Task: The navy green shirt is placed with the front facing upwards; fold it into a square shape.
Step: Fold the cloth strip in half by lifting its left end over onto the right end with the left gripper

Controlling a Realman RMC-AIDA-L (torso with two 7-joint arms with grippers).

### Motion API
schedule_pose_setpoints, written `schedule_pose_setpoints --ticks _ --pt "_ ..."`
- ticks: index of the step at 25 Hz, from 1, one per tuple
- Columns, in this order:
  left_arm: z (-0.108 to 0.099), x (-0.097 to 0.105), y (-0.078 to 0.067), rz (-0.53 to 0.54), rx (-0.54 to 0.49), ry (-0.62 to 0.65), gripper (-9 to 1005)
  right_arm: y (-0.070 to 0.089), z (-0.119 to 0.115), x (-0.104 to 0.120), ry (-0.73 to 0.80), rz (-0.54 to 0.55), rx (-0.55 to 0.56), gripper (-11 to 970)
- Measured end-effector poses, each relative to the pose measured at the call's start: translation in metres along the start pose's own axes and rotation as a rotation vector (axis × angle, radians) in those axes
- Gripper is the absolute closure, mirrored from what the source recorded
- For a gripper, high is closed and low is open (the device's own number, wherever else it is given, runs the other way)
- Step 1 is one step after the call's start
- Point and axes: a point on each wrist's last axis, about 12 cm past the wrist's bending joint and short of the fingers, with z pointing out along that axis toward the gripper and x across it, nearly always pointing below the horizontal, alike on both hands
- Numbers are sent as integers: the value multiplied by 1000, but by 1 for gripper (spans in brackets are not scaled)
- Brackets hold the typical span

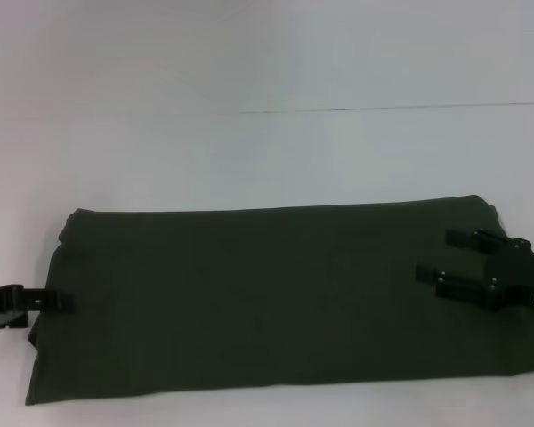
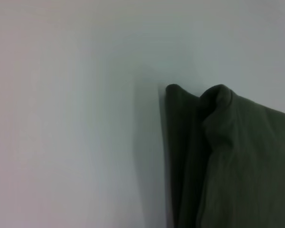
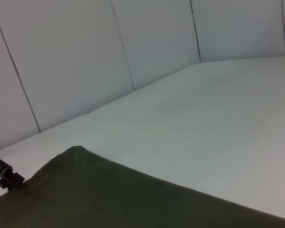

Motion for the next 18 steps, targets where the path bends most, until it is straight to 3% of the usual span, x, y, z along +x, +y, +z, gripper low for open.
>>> schedule_pose_setpoints --ticks 12,18 --pt "5 3 -3 2 28 25 107 -3 2 -4 1 -5 5 40" --pt "15 3 -13 19 83 64 109 -3 3 -5 2 -5 6 40"
